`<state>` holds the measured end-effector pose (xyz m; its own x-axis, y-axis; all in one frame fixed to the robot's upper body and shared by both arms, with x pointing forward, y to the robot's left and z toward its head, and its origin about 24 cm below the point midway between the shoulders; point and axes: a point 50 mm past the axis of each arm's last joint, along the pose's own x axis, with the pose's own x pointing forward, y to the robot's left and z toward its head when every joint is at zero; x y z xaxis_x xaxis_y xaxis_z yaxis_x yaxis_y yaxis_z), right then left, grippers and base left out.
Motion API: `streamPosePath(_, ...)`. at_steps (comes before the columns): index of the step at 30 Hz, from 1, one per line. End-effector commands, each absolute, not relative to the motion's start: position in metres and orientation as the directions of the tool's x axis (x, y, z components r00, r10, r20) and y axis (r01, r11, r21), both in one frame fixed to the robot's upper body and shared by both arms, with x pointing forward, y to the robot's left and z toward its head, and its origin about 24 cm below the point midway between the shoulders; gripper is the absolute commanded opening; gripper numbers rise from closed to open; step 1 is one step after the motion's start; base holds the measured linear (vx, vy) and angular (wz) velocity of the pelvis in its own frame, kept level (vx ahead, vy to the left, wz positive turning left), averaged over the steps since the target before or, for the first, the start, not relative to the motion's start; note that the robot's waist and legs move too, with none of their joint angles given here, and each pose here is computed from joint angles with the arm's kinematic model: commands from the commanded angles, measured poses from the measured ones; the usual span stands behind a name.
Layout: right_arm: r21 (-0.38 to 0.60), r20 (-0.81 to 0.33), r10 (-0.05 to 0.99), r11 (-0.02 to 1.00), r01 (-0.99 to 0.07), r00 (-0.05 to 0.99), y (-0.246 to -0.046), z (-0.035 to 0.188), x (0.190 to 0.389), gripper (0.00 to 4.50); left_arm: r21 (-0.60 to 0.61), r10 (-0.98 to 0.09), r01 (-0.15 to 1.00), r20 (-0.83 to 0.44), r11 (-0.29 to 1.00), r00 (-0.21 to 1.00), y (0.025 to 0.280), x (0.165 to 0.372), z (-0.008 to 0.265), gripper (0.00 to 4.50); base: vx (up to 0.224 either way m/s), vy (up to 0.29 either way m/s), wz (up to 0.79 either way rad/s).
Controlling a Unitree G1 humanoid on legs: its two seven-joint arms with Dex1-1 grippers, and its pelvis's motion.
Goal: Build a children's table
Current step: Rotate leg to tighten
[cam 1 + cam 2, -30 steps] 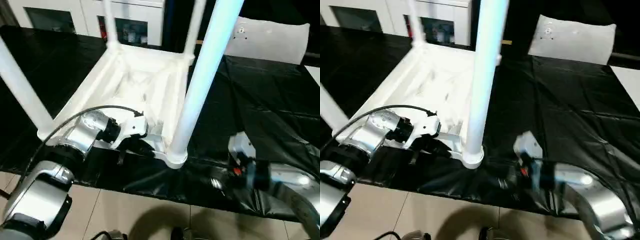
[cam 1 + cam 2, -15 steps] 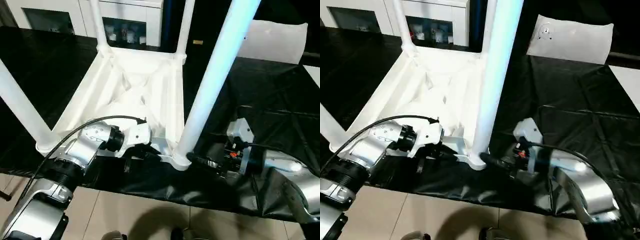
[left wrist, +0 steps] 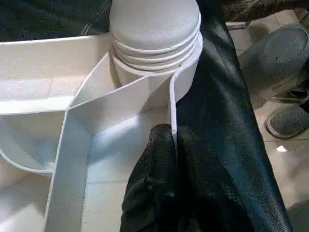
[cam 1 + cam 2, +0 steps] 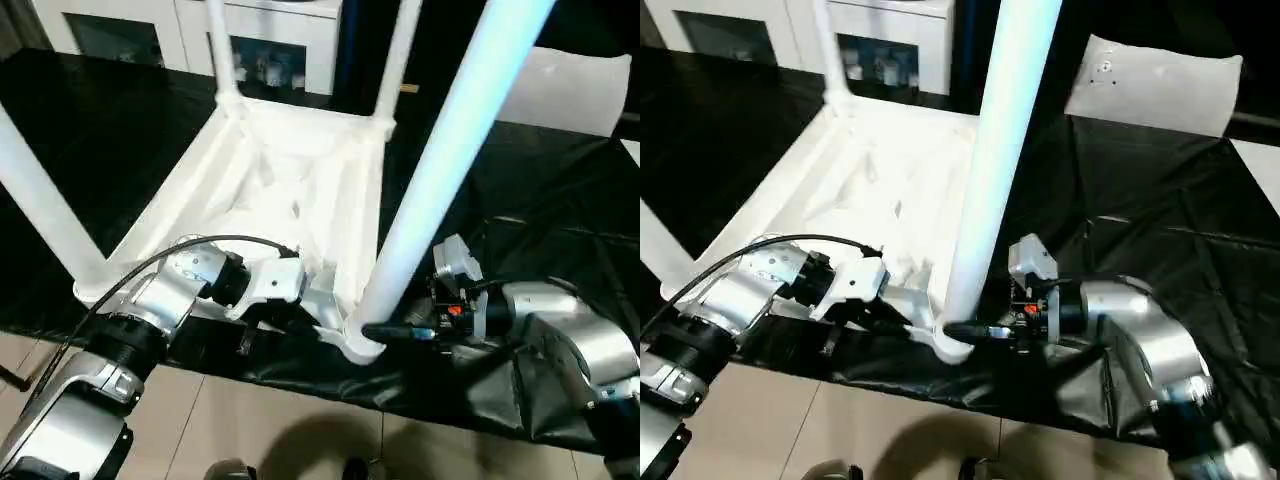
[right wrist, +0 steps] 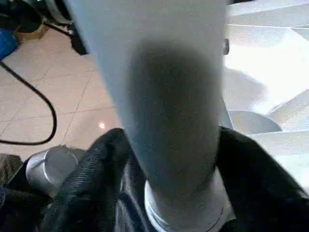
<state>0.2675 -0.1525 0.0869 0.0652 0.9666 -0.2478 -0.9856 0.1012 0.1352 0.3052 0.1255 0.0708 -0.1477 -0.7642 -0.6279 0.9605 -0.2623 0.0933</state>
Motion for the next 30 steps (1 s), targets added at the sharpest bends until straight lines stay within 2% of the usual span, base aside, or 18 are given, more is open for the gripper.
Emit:
streamPosePath(1, 0.136, -0.263, 0.964, 0.067, -0.988, 0.029, -0.152, 0.086, 0.268, 2.44, 0.063, -0.709, 0.940, -0.673, -0.336, -0.209, 0.121, 0.301, 0.066, 0.00, 0.000, 0.000, 0.00)
streamPosePath(7, 0.137, -0.252, 0.968, 0.045, -0.989, 0.009, -0.149, 0.085, 0.271, 2.08, 0.074, -0.718, 0.953, -0.675, -0.293, -0.169, 0.124, 0.305, 0.066, 0.00, 0.000, 0.000, 0.00)
streamPosePath(11, 0.154, -0.229, 0.973, 0.063, -0.986, 0.027, -0.145, 0.082, 0.268, 1.98, 0.079, -0.761, 0.980, -0.642, -0.184, -0.092, 0.123, 0.311, 0.066, 0.00, 0.000, 0.000, 0.00)
streamPosePath(14, 0.176, -0.209, 0.973, 0.140, -0.974, 0.102, -0.143, 0.080, 0.267, 1.97, 0.095, -0.790, 0.994, -0.613, -0.059, 0.012, 0.121, 0.319, 0.067, 0.00, 0.000, 0.000, 0.00)
streamPosePath(15, 0.166, -0.220, 0.961, 0.206, -0.964, 0.167, -0.141, 0.077, 0.267, 1.97, 0.105, -0.808, 0.994, -0.583, 0.032, 0.088, 0.118, 0.325, 0.069, 0.00, 0.000, 0.000, 0.00)
streamPosePath(18, 0.139, -0.250, 0.914, 0.361, -0.922, 0.320, -0.137, 0.069, 0.272, 1.97, 0.100, -0.826, 0.985, -0.538, 0.138, 0.170, 0.109, 0.330, 0.070, 0.00, 0.000, 0.000, 0.00)
streamPosePath(21, 0.180, -0.236, 0.821, 0.563, -0.807, 0.520, -0.125, 0.064, 0.280, 1.94, 0.089, -0.827, 0.963, -0.495, 0.256, 0.266, 0.093, 0.335, 0.072, 0.00, -0.017, 0.006, -0.04)
streamPosePath(24, 0.191, -0.238, 0.737, 0.674, -0.714, 0.632, -0.115, 0.061, 0.289, 1.93, 0.091, -0.819, 0.939, -0.466, 0.332, 0.335, 0.080, 0.339, 0.074, 0.00, 0.000, 0.000, 0.00)
streamPosePath(26, 0.215, -0.244, 0.649, 0.760, -0.613, 0.720, -0.108, 0.059, 0.297, 1.93, 0.096, -0.807, 0.919, -0.451, 0.381, 0.382, 0.070, 0.342, 0.075, 0.00, 0.000, 0.000, 0.00)
streamPosePath(29, 0.215, -0.259, 0.529, 0.847, -0.485, 0.808, -0.089, 0.060, 0.309, 1.93, 0.138, -0.766, 0.872, -0.429, 0.469, 0.479, 0.054, 0.349, 0.081, 0.00, 0.000, 0.000, 0.00)
streamPosePath(30, 0.215, -0.260, 0.520, 0.853, -0.476, 0.814, -0.087, 0.060, 0.310, 1.93, 0.142, -0.761, 0.868, -0.427, 0.476, 0.488, 0.052, 0.350, 0.082, 0.00, 0.000, 0.000, 0.00)
